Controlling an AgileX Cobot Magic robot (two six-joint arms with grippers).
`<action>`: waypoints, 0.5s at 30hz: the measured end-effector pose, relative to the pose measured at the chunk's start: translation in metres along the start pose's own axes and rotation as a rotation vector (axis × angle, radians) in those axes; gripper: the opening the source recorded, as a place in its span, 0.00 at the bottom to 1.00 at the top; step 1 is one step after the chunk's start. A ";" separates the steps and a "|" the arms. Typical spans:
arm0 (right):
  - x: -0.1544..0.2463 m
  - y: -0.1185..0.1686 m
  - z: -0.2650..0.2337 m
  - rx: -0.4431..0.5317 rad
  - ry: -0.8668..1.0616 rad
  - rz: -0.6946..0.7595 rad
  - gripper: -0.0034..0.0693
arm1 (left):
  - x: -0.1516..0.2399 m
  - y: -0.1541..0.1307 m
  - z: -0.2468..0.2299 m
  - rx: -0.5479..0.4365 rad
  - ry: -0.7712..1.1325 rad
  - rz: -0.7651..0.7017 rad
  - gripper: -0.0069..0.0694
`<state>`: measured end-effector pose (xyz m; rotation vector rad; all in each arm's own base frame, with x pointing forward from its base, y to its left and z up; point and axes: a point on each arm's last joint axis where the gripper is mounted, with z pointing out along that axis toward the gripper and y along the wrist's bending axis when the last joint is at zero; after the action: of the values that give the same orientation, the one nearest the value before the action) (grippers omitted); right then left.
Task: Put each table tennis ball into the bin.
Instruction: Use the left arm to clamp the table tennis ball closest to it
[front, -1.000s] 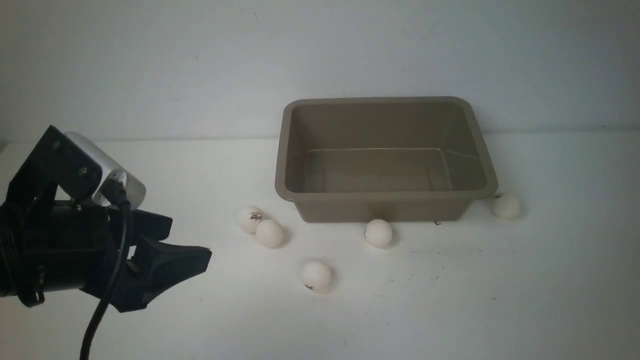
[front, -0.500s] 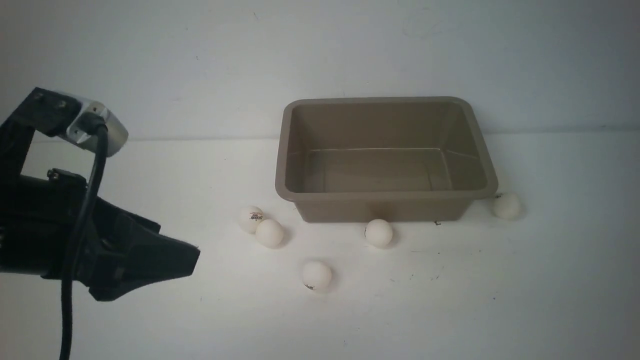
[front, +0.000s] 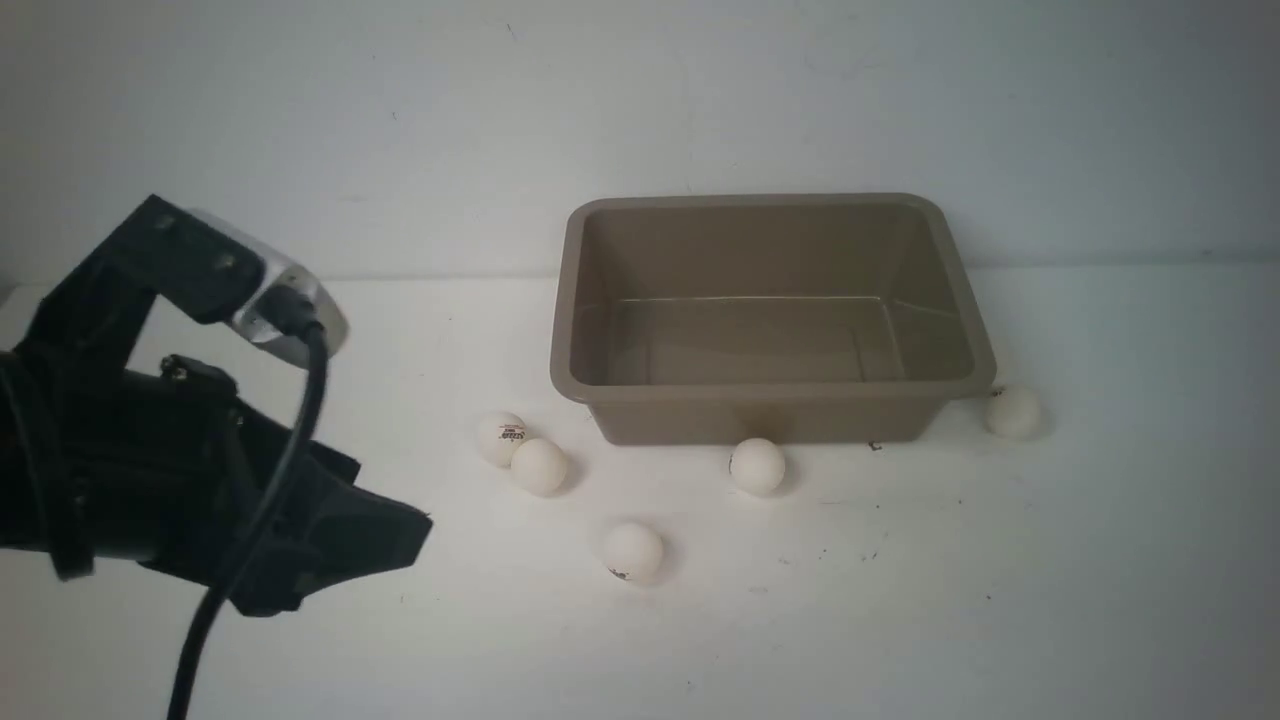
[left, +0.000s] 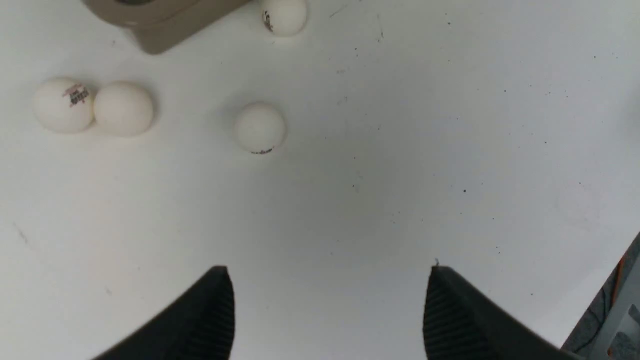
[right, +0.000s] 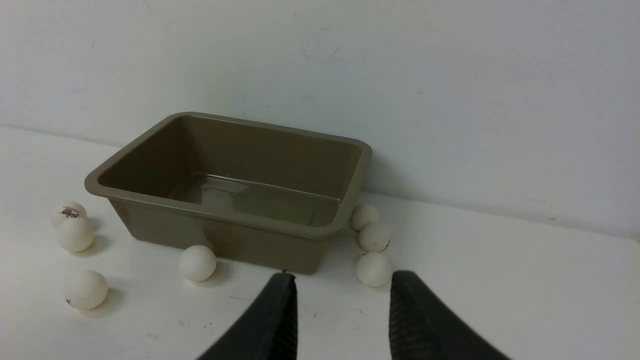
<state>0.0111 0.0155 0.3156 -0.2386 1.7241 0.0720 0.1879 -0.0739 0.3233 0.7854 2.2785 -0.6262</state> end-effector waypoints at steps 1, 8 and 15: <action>0.000 0.000 0.000 0.001 0.000 -0.001 0.38 | -0.002 -0.003 0.004 0.004 -0.005 0.013 0.69; 0.000 -0.001 0.000 0.010 0.003 -0.012 0.38 | -0.012 0.003 0.044 -0.002 0.006 0.015 0.69; 0.002 -0.001 0.000 0.007 0.021 -0.014 0.38 | -0.010 0.023 0.087 -0.031 0.066 -0.010 0.70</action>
<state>0.0109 0.0147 0.3138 -0.2470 1.7431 0.0531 0.2455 -0.1144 0.2657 0.7909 2.3479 -0.5762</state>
